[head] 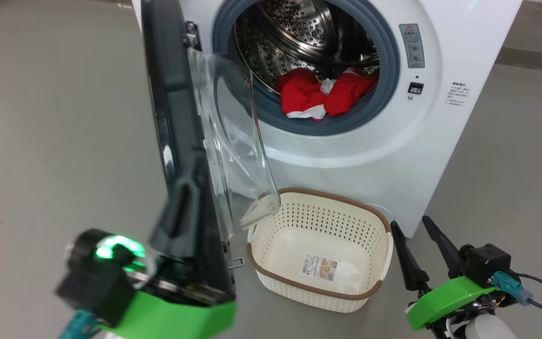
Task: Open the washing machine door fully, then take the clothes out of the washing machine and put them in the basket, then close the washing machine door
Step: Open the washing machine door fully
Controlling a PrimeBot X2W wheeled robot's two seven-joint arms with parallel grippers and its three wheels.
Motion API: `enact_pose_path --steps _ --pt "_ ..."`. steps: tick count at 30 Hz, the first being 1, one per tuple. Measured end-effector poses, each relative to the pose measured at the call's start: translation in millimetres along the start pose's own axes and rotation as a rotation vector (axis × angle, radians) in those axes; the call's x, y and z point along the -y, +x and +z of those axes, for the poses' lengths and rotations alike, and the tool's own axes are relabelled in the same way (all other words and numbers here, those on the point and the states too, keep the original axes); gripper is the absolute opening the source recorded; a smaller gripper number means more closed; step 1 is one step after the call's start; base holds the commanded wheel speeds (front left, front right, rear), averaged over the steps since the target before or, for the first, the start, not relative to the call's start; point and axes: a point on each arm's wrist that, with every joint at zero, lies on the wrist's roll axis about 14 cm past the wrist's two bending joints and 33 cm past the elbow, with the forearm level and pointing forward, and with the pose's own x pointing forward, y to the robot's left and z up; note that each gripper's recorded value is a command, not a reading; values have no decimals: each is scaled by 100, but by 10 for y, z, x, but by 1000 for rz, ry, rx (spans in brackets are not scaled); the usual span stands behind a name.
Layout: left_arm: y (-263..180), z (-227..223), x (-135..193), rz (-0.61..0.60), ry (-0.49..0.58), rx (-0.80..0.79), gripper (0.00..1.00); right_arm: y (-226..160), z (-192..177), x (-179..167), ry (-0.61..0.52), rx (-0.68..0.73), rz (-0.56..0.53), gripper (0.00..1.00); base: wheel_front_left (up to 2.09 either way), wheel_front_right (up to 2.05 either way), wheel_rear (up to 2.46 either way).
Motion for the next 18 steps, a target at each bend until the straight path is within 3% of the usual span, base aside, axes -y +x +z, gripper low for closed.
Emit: enact_pose_path --steps 6,11,18 --pt "-122 -519 308 -96 -55 -169 0 6 -30 29 5 -7 -6 100 0 0 0" --pt "-329 -991 329 -75 -153 -349 0 -1 -22 26 4 -4 -5 100 0 0 0" --pt "-579 -1443 190 -14 -141 -523 0 2 -9 39 3 1 -8 100 0 0 0"
